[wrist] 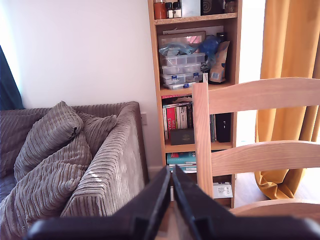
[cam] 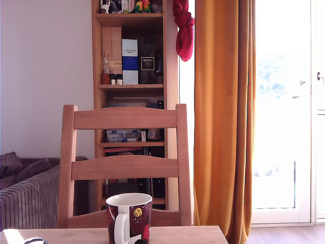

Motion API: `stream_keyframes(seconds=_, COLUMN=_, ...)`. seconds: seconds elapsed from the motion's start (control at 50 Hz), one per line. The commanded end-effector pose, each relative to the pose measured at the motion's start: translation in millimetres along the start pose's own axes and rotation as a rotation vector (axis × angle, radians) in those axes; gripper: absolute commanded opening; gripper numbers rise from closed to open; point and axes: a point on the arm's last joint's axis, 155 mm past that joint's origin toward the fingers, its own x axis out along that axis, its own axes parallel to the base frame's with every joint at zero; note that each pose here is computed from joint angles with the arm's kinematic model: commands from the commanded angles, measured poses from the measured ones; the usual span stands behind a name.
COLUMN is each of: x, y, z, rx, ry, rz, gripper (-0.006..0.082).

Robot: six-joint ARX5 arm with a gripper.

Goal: Pick the grey coffee capsule and place it inside the red coffee cup

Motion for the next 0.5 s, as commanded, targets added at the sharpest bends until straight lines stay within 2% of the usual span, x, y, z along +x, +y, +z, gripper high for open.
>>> stream_keyframes(seconds=0.0, x=-4.6, y=-8.3, z=-40.6, rx=0.0, ry=0.166, rz=-0.051, gripper=-0.0015)
stream_keyframes(seconds=0.22, x=-6.4, y=-9.7, z=-49.8, rx=-0.002, ry=0.203, rz=-0.059, gripper=-0.0016)
stream_keyframes(seconds=0.3, x=-6.1, y=-10.1, z=-47.8, rx=-0.053, ry=0.197, rz=-0.056, gripper=-0.0016)
stream_keyframes(seconds=0.48, x=-2.3, y=-16.6, z=-3.7, rx=-0.19, ry=0.033, rz=-0.093, gripper=-0.0016)
